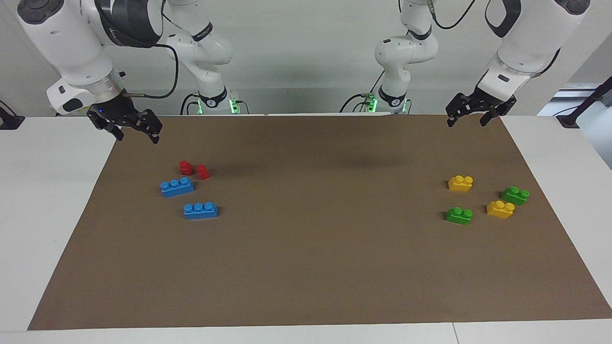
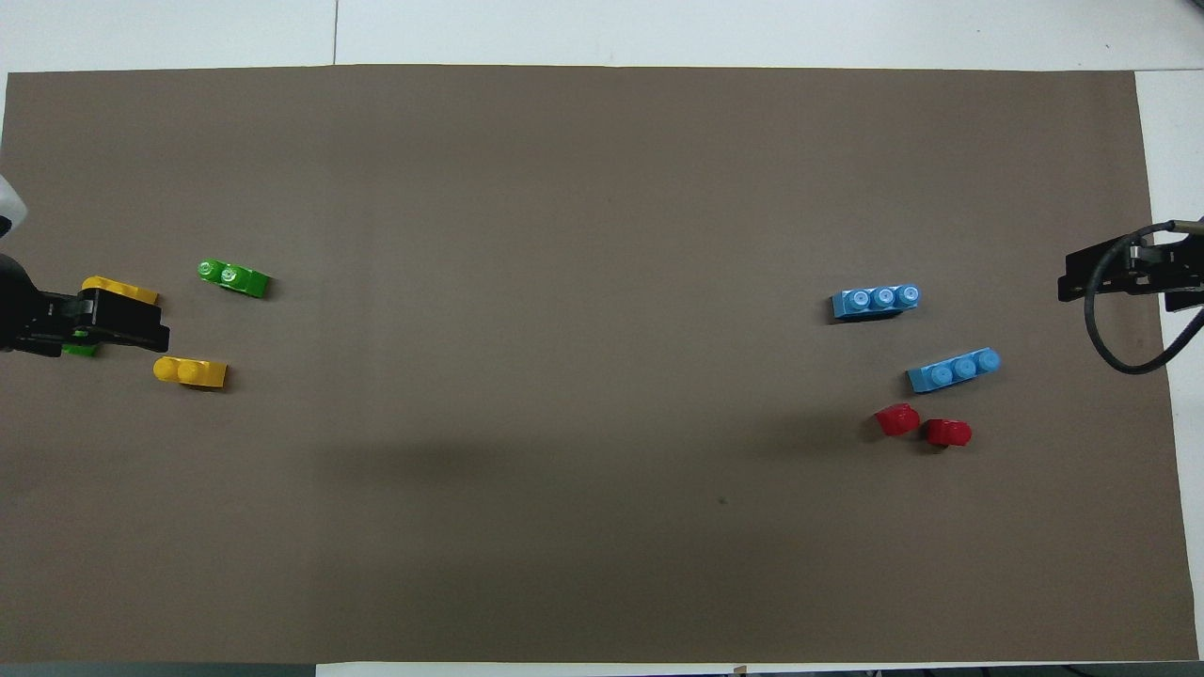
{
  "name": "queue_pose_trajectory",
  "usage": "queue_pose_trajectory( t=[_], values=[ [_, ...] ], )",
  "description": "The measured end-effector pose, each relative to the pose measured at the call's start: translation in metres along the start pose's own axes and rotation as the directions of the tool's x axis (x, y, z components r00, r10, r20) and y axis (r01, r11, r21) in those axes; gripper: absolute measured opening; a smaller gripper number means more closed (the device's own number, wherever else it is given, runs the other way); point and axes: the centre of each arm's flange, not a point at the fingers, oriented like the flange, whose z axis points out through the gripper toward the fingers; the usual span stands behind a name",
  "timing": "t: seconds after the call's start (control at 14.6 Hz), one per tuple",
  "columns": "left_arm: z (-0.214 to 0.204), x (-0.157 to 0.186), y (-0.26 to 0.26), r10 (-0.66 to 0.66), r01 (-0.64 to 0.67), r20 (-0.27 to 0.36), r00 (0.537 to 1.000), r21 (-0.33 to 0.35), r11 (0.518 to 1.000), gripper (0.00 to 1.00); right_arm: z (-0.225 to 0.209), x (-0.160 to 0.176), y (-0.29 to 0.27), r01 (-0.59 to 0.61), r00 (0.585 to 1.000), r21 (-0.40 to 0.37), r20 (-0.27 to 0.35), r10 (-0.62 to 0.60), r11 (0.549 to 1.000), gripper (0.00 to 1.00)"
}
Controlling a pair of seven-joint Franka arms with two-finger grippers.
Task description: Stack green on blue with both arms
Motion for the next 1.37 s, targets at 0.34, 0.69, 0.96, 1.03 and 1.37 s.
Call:
queue_pose_trajectory(
  t=[0.34, 0.69, 0.96, 1.03, 1.37],
  values=[
    [0.039, 0.006, -0.008, -0.075, 0.075, -0.043, 0.996, -0.001, 0.997, 1.0, -0.001, 0.002, 0.002, -0.004, 1.0, 0.001, -0.014, 0.004, 1.0, 1.0],
    [0.075, 0.013, -0.015, -0.183, 0.183, -0.082, 0.98, -0.013, 0.983, 1.0, 0.02, 0.021, 0.009, -0.157, 0.987, 0.01, -0.024, 0.158, 0.988, 1.0],
    [0.106, 0.027, -0.024, -0.306, 0.305, -0.091, 0.948, -0.031, 0.952, 1.0, 0.064, 0.049, 0.014, -0.399, 0.917, 0.083, 0.033, 0.398, 0.913, 1.0],
    [0.114, 0.032, -0.024, -0.339, 0.336, -0.094, 0.936, -0.038, 0.941, 1.0, 0.074, 0.057, 0.012, -0.49, 0.872, 0.113, 0.055, 0.487, 0.865, 1.0],
    [0.157, 0.06, -0.04, -0.513, 0.507, -0.101, 0.853, -0.077, 0.859, 1.0, 0.126, 0.09, -0.015, -0.784, 0.62, 0.16, 0.14, 0.772, 0.6, 1.0]
  ],
)
